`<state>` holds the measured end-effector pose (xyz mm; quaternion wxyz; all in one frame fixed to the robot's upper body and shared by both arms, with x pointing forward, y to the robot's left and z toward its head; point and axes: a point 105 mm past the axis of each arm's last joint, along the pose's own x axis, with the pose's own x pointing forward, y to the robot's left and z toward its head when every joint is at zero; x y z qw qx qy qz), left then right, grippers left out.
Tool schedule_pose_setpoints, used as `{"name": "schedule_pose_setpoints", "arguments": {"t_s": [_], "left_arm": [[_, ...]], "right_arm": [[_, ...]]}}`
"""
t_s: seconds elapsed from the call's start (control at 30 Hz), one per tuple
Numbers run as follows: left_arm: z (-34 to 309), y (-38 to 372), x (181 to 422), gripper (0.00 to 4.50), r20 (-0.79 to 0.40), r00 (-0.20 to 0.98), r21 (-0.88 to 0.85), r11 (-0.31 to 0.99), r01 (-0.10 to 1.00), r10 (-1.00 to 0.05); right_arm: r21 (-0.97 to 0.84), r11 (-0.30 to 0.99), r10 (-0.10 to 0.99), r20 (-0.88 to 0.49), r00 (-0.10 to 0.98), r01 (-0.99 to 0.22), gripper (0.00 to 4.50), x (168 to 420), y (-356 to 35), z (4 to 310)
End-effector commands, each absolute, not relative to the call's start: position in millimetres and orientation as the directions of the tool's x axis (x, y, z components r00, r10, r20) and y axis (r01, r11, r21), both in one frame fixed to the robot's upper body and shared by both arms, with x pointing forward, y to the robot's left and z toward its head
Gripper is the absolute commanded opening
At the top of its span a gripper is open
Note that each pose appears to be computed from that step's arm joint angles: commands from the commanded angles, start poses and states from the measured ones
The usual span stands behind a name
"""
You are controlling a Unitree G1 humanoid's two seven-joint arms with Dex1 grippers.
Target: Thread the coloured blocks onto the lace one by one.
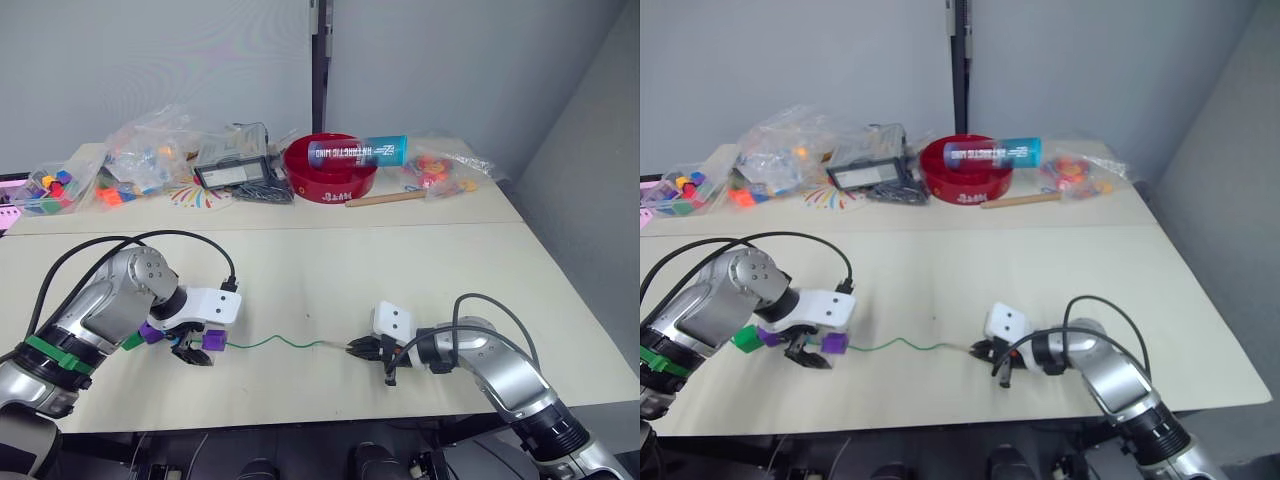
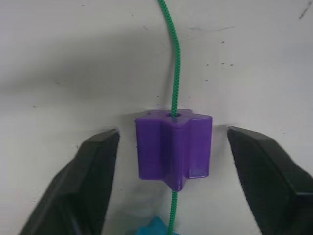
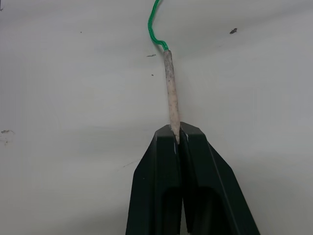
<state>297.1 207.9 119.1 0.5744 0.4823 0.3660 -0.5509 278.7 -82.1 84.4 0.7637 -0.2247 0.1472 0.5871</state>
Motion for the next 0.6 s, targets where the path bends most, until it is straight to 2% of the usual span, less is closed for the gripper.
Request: {"name": "schedule_pose_setpoints", "arguments": {"t_s": [0.03,0.1,0.13,0.27,0.6], "left_arm": [[101.4,209.6,290.2,2.19,-0.963,0.069,0.092,-0.078,0.993,-0.260],[100.0,210.6,289.3,1.54,-0.964,0.063,0.087,-0.081,0.993,-0.258],[99.6,211.1,288.5,1.39,-0.964,0.058,0.082,-0.080,0.993,-0.259],[100.7,219.0,286.2,1.39,-0.968,0.049,0.069,-0.074,0.995,-0.248],[100.5,265.5,284.0,1.39,-0.985,0.077,0.078,0.001,0.997,-0.155]], "right_arm": [[-0.188,0.198,0.837,-0.479,0.266,-0.962,0.00,277.5,-80.4,90.7],[-0.187,0.195,0.837,-0.480,0.263,-0.963,0.00,277.3,-80.2,90.6],[-0.186,0.193,0.837,-0.481,0.260,-0.963,0.00,277.0,-80.5,90.6],[-0.187,0.200,0.822,-0.503,0.268,-0.962,0.00,278.9,-90.6,88.2],[-0.228,0.299,0.710,-0.596,0.376,-0.927,0.00,287.3,-161.1,80.1]]}}
